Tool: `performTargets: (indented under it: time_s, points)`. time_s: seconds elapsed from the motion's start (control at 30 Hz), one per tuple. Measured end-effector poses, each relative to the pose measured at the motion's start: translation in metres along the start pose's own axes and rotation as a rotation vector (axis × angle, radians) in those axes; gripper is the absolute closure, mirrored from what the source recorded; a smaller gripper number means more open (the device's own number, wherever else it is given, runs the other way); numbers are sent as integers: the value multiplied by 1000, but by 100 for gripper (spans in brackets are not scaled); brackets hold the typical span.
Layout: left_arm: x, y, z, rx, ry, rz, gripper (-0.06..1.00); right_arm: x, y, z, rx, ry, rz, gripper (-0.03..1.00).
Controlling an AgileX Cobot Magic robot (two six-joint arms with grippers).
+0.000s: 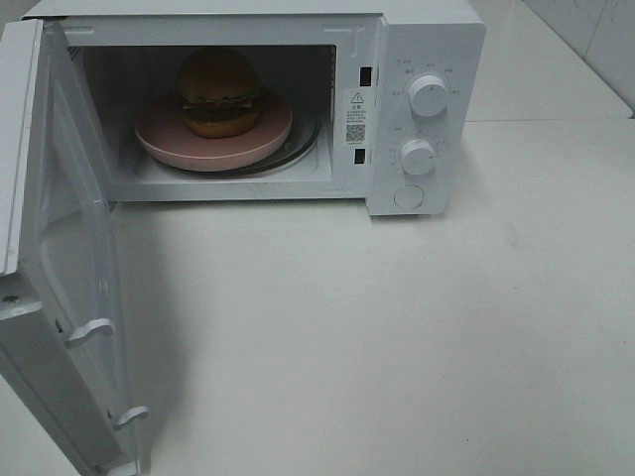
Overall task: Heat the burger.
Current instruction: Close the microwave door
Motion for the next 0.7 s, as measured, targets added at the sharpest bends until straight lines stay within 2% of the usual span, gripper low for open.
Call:
performTargets:
  time_s: [0.7]
  points:
    - [-2, -1, 0, 4, -20, -11, -5, 0, 0, 0, 0, 0, 0, 21]
Point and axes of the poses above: a point on each arm's last joint axis where the gripper is mounted, z pointing out along that axis toward the gripper, x along the wrist's bending axis when the last joint is at zero, y = z × x, the point moved 3 cm from there along z, pointing out along that axis toward the gripper, and after that the axes turned 15 degrees about -z, right-handed, at the moved point
